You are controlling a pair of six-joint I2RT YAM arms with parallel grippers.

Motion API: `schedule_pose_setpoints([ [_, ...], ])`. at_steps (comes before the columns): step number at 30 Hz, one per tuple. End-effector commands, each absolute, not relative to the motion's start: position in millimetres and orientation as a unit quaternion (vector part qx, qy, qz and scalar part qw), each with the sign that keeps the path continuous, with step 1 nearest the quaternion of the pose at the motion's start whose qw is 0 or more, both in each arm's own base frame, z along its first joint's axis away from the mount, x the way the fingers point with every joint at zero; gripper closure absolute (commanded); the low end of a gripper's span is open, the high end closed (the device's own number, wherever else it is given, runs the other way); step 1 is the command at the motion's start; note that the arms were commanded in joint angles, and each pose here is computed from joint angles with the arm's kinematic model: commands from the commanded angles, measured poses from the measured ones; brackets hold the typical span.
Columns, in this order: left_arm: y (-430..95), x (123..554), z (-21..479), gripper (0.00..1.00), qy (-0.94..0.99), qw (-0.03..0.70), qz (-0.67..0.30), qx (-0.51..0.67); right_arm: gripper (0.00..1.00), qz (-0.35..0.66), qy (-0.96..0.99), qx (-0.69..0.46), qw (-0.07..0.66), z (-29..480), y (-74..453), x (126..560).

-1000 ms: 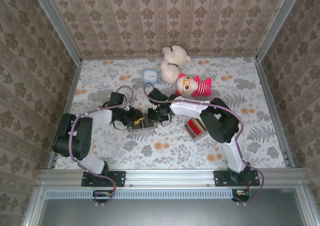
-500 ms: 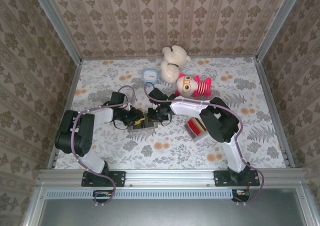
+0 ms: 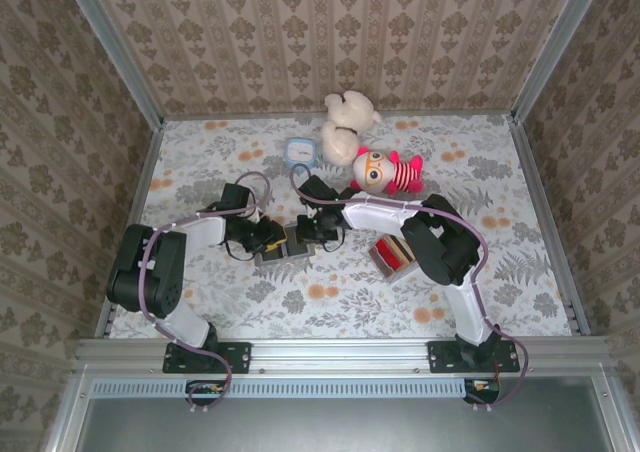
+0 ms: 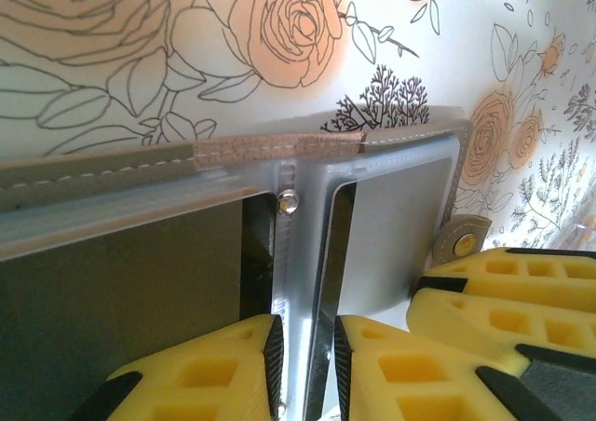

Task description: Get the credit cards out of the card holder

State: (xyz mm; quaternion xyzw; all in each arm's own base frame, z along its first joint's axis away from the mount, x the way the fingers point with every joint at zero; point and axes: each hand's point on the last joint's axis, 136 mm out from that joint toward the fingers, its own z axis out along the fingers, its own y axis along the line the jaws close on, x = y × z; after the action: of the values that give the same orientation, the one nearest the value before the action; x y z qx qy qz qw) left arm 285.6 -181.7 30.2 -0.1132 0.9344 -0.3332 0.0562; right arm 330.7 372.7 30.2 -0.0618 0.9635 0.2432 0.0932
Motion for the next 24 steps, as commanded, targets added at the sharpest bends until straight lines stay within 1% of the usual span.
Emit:
schedule_pose_setpoints([
  [1,-178.4,276.9,21.8,0.75,0.943,0.036,-0.313,-0.106,0.82,0.242,0.962,-0.052,0.114,43.9,363.8,339.2],
  [4,-180.4,277.1,20.9,0.74,0.943,0.035,-0.313,-0.104,0.83,0.222,0.967,-0.04,0.119,40.8,356.2,343.1],
  [7,-180.7,275.8,20.5,0.73,0.944,0.033,-0.312,-0.103,0.81,0.216,0.968,-0.041,0.122,39.4,354.5,343.7],
  [12,-181.4,276.7,21.0,0.73,0.943,0.034,-0.315,-0.104,0.8,0.237,0.965,-0.054,0.095,33.2,367.5,339.6],
  [24,-180.1,274.7,12.4,0.74,0.944,0.025,-0.31,-0.113,0.81,0.247,0.964,-0.061,0.072,21.0,375.1,334.3],
])
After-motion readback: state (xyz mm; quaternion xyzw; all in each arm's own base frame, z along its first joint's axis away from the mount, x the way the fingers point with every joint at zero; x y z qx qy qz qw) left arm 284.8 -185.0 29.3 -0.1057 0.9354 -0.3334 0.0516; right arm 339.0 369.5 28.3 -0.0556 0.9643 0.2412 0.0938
